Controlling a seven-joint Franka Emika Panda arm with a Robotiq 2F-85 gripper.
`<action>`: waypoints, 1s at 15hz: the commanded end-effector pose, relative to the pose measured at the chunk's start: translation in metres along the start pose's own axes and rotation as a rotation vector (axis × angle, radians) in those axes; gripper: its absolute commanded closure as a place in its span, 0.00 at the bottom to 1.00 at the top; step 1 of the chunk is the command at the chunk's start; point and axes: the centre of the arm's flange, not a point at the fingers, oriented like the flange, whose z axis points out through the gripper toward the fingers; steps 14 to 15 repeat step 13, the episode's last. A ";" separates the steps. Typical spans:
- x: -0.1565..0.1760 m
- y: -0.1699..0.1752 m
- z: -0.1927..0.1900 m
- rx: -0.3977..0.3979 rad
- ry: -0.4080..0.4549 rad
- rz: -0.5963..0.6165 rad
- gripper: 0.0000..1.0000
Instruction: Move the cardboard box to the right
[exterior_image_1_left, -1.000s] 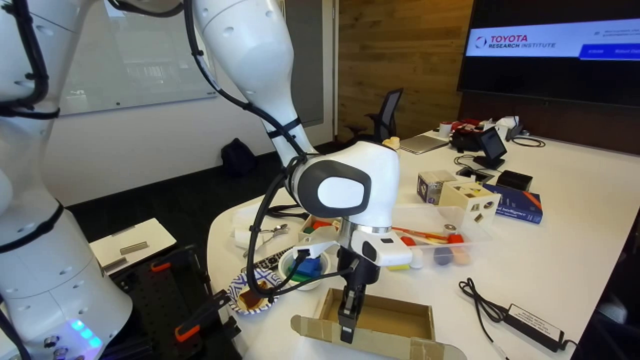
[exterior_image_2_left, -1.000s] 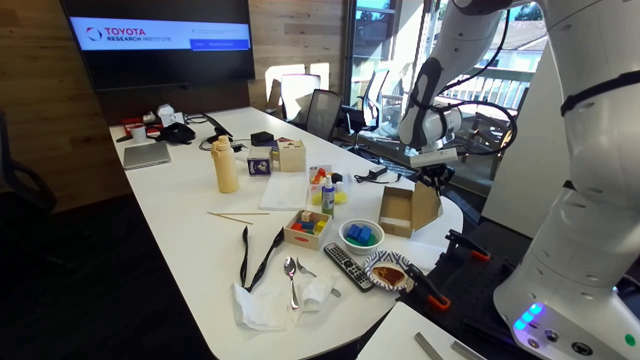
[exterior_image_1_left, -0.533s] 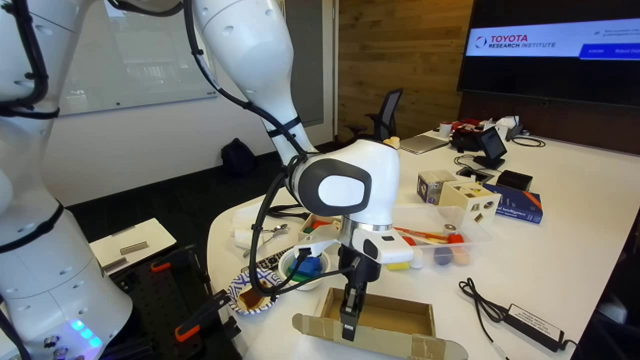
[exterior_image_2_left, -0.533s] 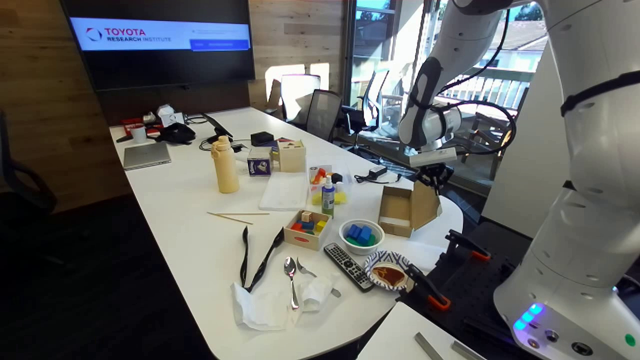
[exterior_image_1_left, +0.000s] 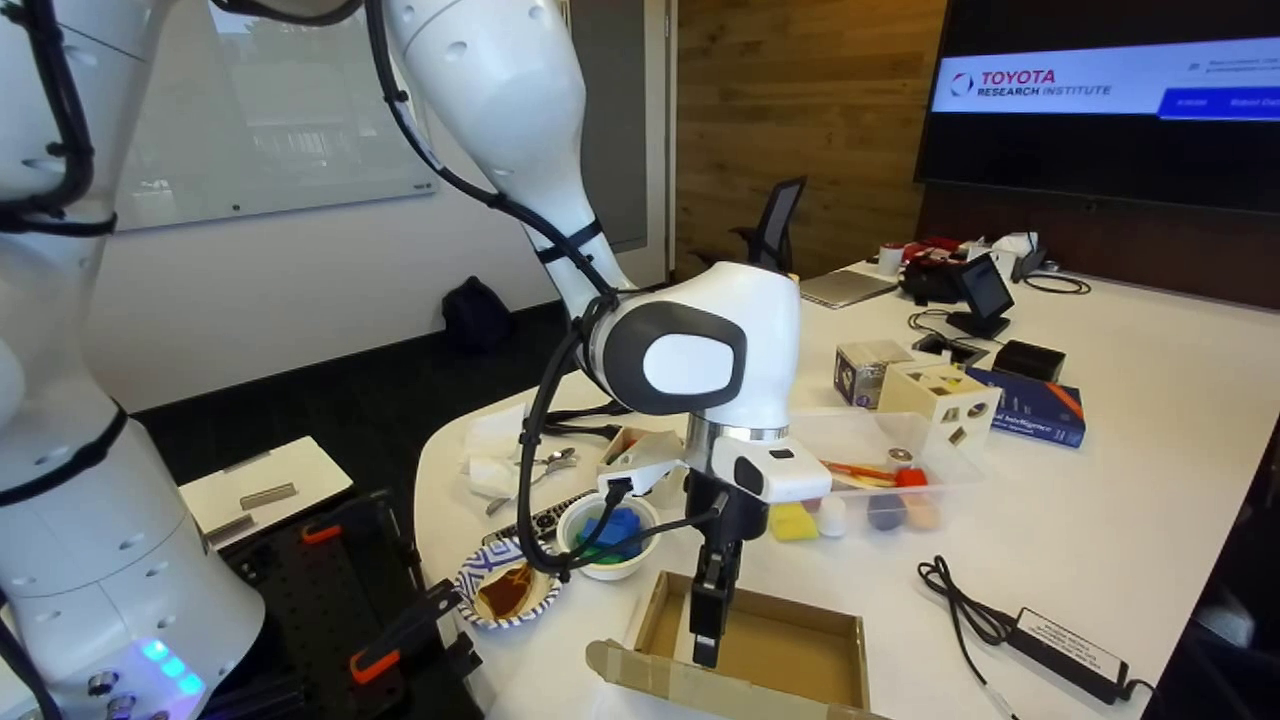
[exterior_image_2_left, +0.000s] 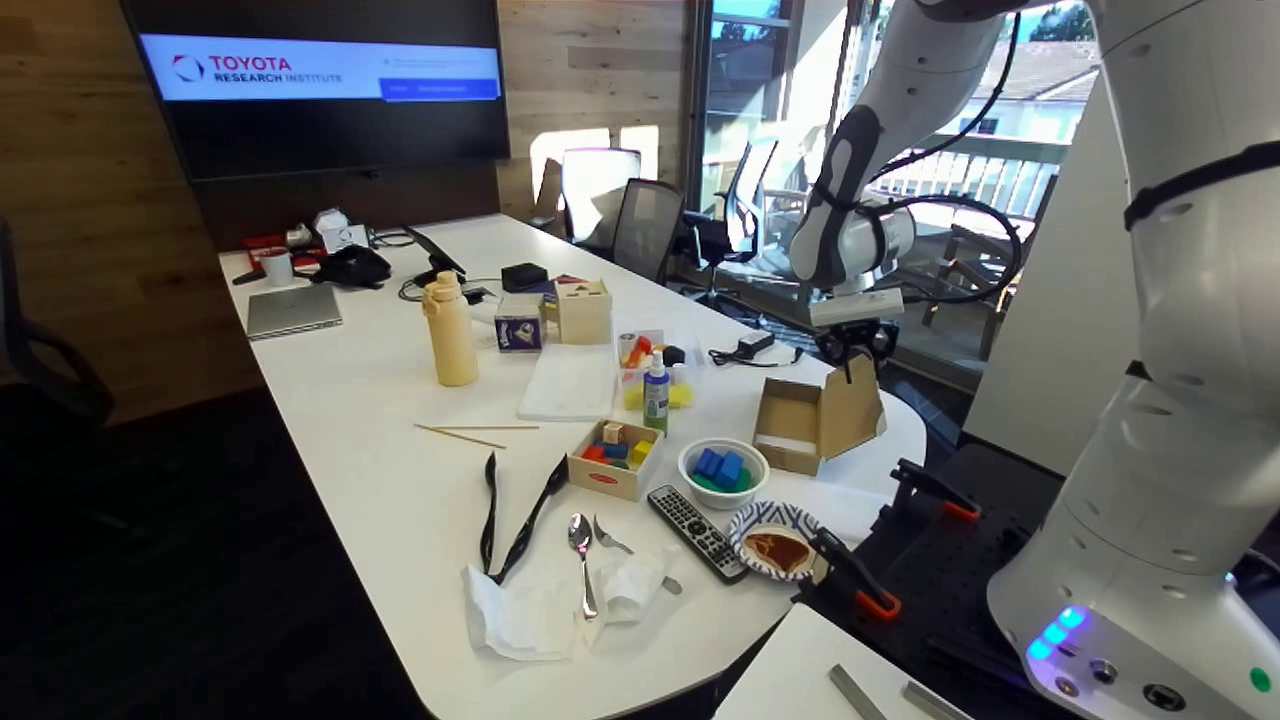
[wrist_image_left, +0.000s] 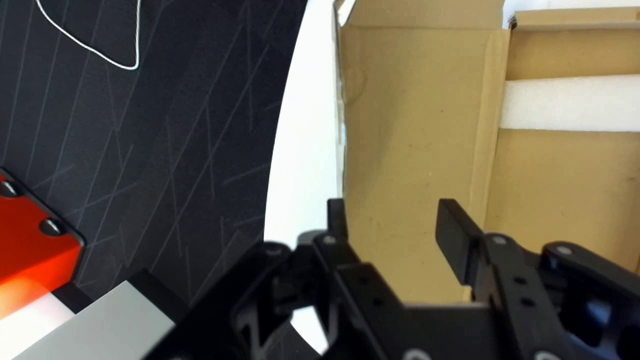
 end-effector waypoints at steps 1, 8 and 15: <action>-0.006 0.008 -0.026 0.056 0.019 0.019 0.19; -0.010 0.016 -0.121 0.284 0.124 0.021 0.00; -0.016 0.002 -0.166 0.406 0.152 -0.095 0.00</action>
